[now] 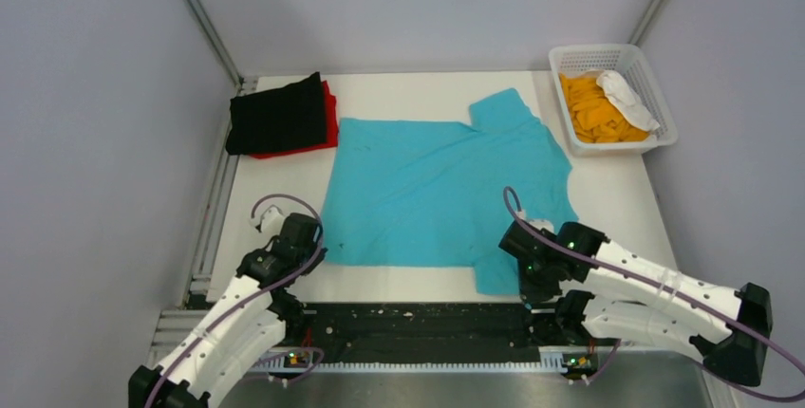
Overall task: Fold and stack the t-shirts
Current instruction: Fold the flattened tshirt in 1/3 of the way
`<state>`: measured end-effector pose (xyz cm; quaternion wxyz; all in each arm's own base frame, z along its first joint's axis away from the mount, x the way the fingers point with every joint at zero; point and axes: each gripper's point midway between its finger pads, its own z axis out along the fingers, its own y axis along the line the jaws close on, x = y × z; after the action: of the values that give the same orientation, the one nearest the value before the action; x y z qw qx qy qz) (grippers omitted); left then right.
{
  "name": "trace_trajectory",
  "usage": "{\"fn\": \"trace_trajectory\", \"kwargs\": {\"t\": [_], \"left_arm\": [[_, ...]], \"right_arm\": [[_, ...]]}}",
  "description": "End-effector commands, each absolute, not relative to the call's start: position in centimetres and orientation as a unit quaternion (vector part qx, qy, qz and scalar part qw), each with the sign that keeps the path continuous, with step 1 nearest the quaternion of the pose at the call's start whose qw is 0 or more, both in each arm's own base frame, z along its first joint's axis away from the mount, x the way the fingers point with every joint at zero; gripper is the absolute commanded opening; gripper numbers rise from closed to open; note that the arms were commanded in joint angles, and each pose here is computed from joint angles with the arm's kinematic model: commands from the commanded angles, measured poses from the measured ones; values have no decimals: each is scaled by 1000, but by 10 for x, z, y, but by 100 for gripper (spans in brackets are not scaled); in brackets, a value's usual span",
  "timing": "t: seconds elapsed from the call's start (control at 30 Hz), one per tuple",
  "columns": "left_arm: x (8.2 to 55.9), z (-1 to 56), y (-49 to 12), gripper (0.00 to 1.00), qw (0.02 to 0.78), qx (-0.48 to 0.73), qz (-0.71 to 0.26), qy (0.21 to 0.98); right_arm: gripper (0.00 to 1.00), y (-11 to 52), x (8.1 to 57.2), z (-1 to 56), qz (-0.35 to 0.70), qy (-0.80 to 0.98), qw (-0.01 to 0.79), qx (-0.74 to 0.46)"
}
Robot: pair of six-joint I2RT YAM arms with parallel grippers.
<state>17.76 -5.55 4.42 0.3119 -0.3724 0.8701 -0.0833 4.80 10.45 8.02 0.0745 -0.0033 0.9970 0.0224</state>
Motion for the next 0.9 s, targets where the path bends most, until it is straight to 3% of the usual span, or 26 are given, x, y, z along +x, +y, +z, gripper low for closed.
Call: {"fn": "trace_trajectory", "kwargs": {"t": [0.0, 0.27, 0.67, 0.87], "left_arm": [[170, 38, -50, 0, 307, -381, -75, 869], [198, 60, -66, 0, 333, -363, -109, 864], [258, 93, -78, 0, 375, -366, -102, 846], [292, 107, -74, 0, 385, -388, -97, 832]], "right_arm": [[0, 107, 42, 102, 60, 995, 82, 9], [0, 104, 76, 112, 41, 984, 171, 27], [0, 123, 187, 160, 46, 925, 371, 73], [0, 117, 243, 175, 45, 893, 433, 117]]}}
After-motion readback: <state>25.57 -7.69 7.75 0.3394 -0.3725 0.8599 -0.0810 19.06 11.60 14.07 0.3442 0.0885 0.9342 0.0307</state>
